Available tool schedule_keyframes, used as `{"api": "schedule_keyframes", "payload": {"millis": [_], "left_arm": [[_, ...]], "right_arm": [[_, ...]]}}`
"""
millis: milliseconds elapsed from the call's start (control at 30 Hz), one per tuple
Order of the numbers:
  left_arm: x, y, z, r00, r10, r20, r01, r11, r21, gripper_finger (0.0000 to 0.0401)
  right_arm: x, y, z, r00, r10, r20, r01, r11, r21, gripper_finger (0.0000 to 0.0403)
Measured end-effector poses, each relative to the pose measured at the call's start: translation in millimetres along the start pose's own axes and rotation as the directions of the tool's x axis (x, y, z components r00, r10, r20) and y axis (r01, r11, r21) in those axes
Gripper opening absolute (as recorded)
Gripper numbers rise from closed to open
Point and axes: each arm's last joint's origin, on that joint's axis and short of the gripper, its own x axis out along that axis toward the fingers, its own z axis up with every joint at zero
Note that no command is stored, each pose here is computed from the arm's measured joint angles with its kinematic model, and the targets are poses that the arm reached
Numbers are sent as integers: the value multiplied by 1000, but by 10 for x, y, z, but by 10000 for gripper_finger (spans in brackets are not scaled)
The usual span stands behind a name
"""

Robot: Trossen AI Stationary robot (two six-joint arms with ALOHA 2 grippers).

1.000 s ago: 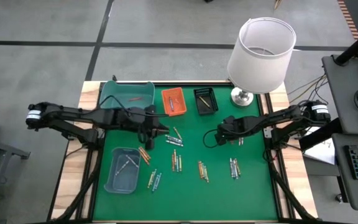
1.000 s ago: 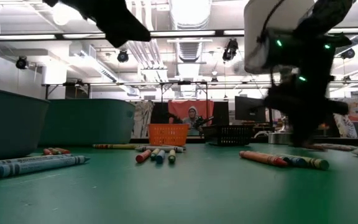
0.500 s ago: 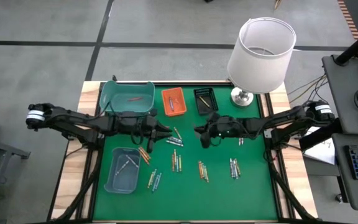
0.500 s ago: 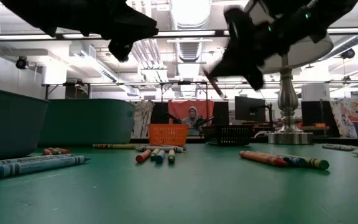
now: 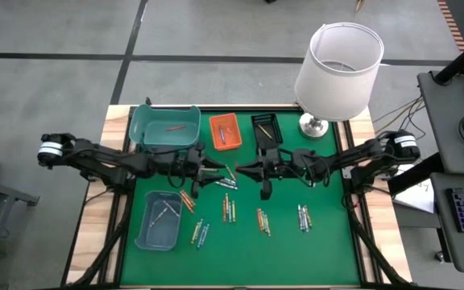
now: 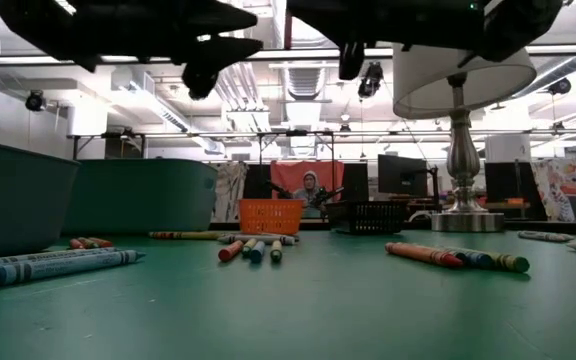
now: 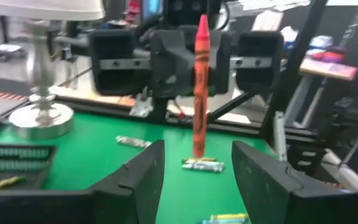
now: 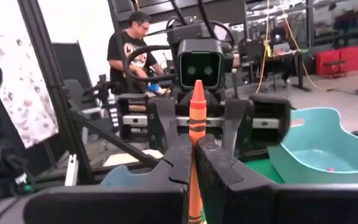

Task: Sort crayons
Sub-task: Put the orange crayon into the green bin

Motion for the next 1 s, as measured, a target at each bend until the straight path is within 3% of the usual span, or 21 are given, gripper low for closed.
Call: {"api": "schedule_keyframes", "payload": {"millis": [133, 467, 867, 1000], "left_arm": [[146, 5, -47, 998, -57, 28, 57, 998, 4, 171], [454, 40, -112, 999, -50, -9, 50, 999, -1, 158], [477, 46, -119, 999, -45, -31, 45, 999, -7, 18], [482, 50, -119, 998, -39, -47, 38, 999, -19, 7]], "right_arm": [[87, -8, -53, 1000, 1, -16, -1, 1000, -31, 9], [145, -27, -159, 999, -4, -45, 1, 998, -65, 9], [129, -19, -111, 999, -3, -38, -1, 993, -115, 9], [127, -19, -112, 999, -5, -42, -1, 990, -140, 18]]}}
